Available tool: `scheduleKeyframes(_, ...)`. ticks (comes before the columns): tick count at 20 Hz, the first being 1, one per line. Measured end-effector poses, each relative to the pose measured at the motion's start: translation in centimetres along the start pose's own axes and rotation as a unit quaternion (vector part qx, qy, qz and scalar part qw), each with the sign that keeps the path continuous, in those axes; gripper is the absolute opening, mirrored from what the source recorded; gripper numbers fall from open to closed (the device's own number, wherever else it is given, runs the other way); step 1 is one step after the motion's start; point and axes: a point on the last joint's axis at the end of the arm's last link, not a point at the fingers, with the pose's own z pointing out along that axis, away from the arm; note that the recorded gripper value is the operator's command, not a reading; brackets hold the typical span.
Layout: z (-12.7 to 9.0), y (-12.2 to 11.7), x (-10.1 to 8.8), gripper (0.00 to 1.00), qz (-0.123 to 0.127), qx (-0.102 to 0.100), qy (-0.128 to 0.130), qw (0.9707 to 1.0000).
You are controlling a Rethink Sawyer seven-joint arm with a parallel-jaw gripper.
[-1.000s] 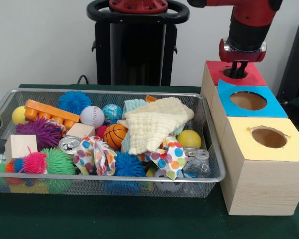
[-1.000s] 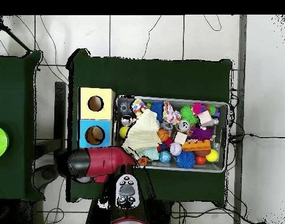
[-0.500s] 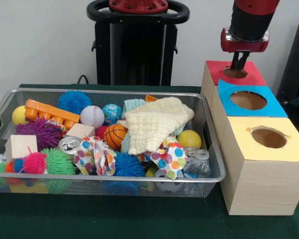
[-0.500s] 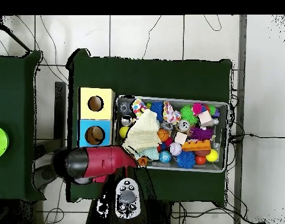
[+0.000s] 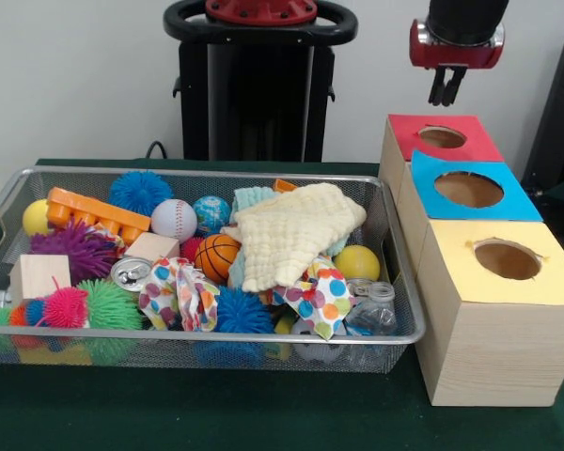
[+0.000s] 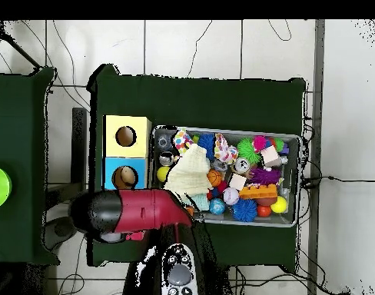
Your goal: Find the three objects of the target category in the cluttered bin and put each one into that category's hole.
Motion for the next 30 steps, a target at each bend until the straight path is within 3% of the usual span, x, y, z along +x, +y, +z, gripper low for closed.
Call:
scheduleKeyframes(11,-3.3,-5.8,-3.9,0.00,0.010,0.044,-0.061,0.9971)
scheduleKeyframes(18,-5.9,-10.4,-7.2,0.00,0.028,0.065,-0.109,0.9915)
scheduleKeyframes(25,-8.2,-13.0,-9.7,0.00,0.048,0.063,-0.139,0.9871)
scheduleKeyframes(30,-8.8,-14.3,-10.0,0.00,0.058,0.061,-0.145,0.9858)
